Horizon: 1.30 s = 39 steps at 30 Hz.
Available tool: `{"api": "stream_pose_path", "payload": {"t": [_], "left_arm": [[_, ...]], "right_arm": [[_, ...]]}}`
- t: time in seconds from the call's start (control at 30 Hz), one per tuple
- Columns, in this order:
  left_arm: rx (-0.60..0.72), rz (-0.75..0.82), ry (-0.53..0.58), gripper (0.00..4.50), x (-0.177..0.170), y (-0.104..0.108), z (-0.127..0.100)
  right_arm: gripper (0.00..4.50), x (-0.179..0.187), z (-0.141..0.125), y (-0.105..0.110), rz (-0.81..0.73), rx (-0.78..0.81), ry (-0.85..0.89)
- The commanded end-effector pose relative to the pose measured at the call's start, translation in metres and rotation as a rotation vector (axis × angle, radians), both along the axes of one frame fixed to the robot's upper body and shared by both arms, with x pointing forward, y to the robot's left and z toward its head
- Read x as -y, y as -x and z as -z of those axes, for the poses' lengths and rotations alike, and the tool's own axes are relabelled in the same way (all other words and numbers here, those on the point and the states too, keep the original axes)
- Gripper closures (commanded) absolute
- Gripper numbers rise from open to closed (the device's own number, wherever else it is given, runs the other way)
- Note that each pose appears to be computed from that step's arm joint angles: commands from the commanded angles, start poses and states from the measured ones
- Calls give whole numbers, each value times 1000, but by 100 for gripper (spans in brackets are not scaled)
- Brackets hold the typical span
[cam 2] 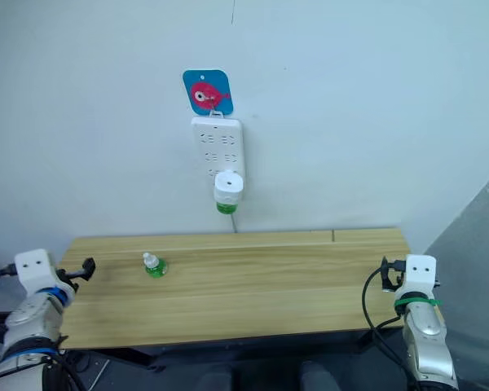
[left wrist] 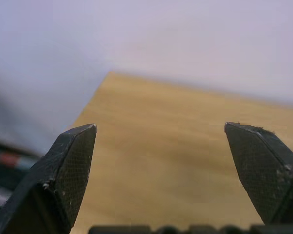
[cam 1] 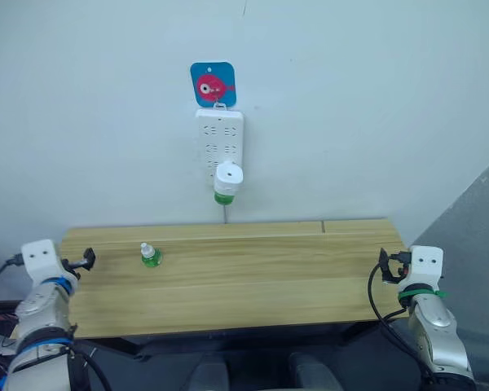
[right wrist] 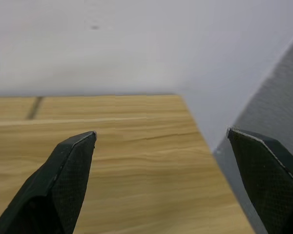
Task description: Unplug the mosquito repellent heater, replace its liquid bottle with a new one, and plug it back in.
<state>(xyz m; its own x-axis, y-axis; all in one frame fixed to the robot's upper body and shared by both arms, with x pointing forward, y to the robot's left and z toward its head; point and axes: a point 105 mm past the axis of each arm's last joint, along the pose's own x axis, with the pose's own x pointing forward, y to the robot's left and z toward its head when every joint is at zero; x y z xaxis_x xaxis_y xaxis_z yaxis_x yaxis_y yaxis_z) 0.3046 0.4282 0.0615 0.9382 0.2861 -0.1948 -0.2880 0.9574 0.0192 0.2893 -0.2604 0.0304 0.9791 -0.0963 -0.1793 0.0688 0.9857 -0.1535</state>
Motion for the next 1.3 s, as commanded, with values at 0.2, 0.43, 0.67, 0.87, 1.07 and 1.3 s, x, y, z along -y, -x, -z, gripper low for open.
{"api": "stream_pose_path", "payload": {"t": [0.2,0.43,0.67,0.87,1.07,1.3], "left_arm": [[225,719,-132,0,104,-56,-141],[248,1085,-151,123,208,-86,-167],[224,1124,-172,123,224,-106,-161],[230,1145,-186,123,232,-117,-163],[210,1223,-211,123,251,-121,-157],[190,1274,-224,123,265,-123,-154]], "right_arm": [[3,-101,-90,0,-562,138,-153],[0,-147,-132,-5,-708,201,-192],[0,-166,-135,-3,-738,200,-192],[0,-166,-135,-1,-715,199,-196],[0,-163,-134,-2,-691,189,-193],[0,-163,-134,-2,-680,186,-196]]}}
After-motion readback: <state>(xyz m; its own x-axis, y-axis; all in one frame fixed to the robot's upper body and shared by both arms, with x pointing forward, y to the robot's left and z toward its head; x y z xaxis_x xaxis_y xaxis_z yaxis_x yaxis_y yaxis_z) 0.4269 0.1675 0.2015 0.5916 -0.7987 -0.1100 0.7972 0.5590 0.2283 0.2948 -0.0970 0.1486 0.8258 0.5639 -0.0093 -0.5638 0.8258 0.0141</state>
